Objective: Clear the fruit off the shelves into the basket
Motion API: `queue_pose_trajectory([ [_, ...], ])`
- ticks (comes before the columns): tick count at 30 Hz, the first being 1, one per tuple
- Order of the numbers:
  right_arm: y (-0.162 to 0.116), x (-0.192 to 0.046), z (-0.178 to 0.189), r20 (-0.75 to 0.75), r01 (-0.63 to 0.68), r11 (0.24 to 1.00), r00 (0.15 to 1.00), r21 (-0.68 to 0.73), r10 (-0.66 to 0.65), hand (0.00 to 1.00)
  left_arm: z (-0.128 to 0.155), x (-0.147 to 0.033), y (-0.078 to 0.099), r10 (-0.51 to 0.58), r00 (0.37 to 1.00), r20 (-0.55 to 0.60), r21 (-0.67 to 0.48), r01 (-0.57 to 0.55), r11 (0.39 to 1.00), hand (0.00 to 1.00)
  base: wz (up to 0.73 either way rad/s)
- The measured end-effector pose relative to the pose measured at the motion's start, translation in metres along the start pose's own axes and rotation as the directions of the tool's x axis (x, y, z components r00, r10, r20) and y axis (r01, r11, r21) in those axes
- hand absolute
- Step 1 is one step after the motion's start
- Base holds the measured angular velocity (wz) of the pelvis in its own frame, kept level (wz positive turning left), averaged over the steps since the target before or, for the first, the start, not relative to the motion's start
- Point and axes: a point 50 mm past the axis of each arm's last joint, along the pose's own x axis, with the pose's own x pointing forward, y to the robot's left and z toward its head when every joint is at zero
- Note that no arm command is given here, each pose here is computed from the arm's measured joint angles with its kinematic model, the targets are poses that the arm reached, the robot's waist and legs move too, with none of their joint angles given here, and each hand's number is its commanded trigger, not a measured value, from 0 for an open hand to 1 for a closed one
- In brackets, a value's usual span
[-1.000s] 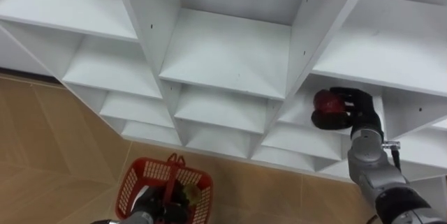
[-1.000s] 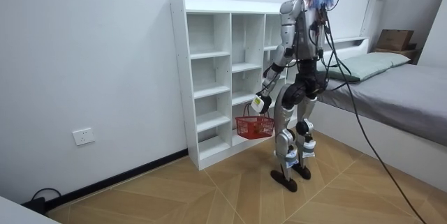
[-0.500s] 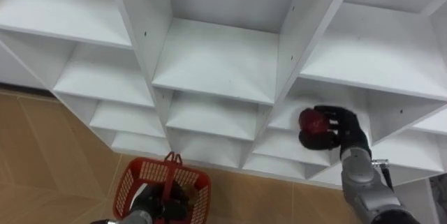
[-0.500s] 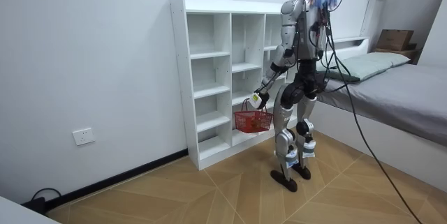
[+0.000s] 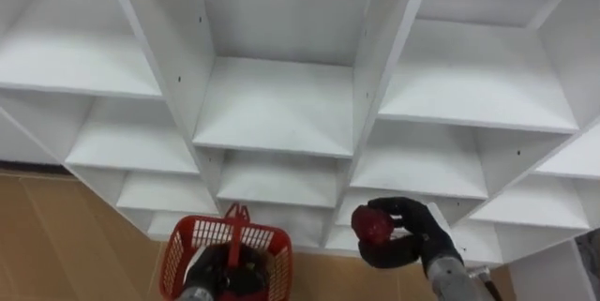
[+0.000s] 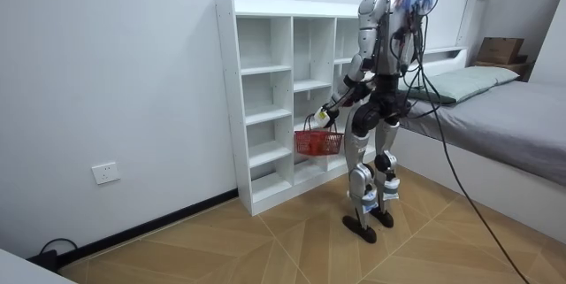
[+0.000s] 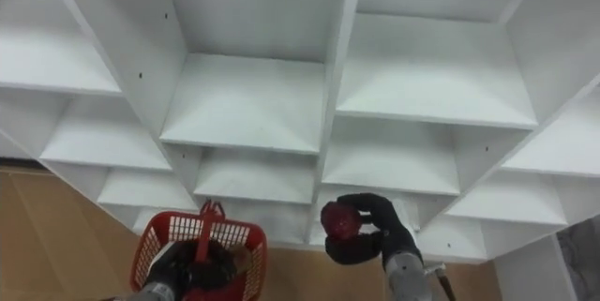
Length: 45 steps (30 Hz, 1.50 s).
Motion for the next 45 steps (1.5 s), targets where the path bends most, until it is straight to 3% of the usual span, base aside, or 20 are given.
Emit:
queue_pose_trajectory([
  [9, 0.008, -0.010, 0.009, 0.061, -0.060, 0.998, 0.996, 0.005, 0.060, 1.00, 0.010, -0.003, -0.002, -0.004, 0.998, 0.057, -0.016, 0.005, 1.000, 1.00, -0.04],
  [22, 0.015, -0.010, 0.009, 0.060, -0.094, 0.982, 0.993, -0.164, 0.105, 1.00, 0.019, -0.002, -0.004, -0.014, 0.996, 0.089, -0.011, 0.015, 1.000, 1.00, -0.04],
  [29, 0.029, -0.010, 0.007, 0.044, -0.154, 0.973, 0.986, -0.173, 0.164, 1.00, 0.022, -0.001, -0.004, -0.019, 0.995, 0.096, -0.001, 0.019, 1.000, 1.00, 0.00],
  [45, 0.031, -0.005, 0.009, 0.010, -0.183, 0.964, 0.982, -0.194, 0.189, 1.00, 0.031, 0.002, -0.008, -0.042, 0.992, 0.120, 0.005, 0.041, 0.999, 1.00, 0.00],
])
